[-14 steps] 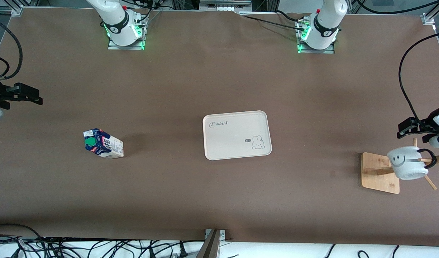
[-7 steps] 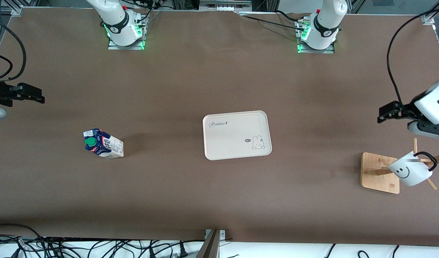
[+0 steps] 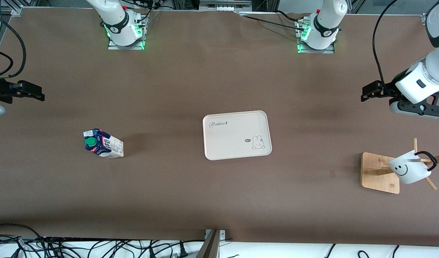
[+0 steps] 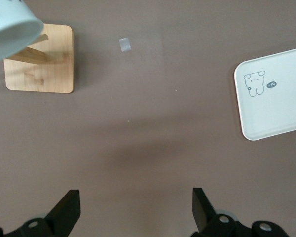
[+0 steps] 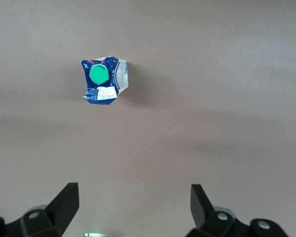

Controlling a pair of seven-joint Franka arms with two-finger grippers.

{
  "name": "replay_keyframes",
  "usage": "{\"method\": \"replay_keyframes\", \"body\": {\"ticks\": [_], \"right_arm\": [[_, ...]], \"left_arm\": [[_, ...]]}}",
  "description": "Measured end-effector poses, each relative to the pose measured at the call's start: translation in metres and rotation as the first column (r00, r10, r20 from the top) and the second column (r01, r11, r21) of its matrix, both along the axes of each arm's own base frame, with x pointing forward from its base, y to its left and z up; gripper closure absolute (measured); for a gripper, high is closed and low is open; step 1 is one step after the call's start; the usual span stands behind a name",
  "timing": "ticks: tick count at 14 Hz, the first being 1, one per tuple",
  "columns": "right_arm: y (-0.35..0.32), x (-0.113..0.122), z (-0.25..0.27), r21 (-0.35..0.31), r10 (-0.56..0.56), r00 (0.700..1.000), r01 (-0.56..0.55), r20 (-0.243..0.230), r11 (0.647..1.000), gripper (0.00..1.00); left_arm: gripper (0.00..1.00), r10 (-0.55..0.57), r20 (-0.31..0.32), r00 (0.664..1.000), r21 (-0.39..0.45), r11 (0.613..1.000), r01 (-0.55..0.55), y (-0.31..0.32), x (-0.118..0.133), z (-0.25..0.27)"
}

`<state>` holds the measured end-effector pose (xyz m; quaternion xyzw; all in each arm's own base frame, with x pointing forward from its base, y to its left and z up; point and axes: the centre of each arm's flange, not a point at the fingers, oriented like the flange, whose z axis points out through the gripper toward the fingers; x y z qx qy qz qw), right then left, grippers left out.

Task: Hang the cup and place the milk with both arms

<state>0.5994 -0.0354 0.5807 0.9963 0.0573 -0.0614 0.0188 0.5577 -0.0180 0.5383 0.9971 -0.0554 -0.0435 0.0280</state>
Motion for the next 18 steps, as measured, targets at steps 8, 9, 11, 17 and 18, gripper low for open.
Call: {"method": "replay_keyframes", "body": {"ticks": [8, 9, 11, 17, 18], "right_arm": [[0.004, -0.001, 0.004, 0.001, 0.007, 1.000, -0.007, 0.012, 1.000, 0.00], [0.004, -0.001, 0.004, 0.001, 0.007, 1.000, -0.007, 0.013, 1.000, 0.00], [0.004, -0.001, 0.004, 0.001, 0.008, 1.000, -0.008, 0.012, 1.000, 0.00], [0.005, -0.001, 0.004, 0.001, 0.010, 1.000, -0.010, 0.010, 1.000, 0.00], [0.006, -0.002, 0.004, 0.002, 0.010, 1.000, -0.010, 0.005, 1.000, 0.00]], "left_arm": [[0.00, 0.031, 0.007, 0.999, 0.003, 1.000, -0.031, -0.012, -0.006, 0.011], [0.00, 0.038, 0.009, 0.999, 0.003, 0.999, -0.038, -0.012, -0.006, 0.012], [0.00, 0.051, 0.024, 0.998, 0.003, 0.999, -0.051, -0.010, -0.004, 0.018], [0.00, 0.068, 0.094, 0.993, -0.003, 0.998, -0.068, -0.002, 0.009, 0.047], [0.00, 0.074, 0.095, 0.993, -0.003, 0.997, -0.074, 0.001, 0.011, 0.047]]}}
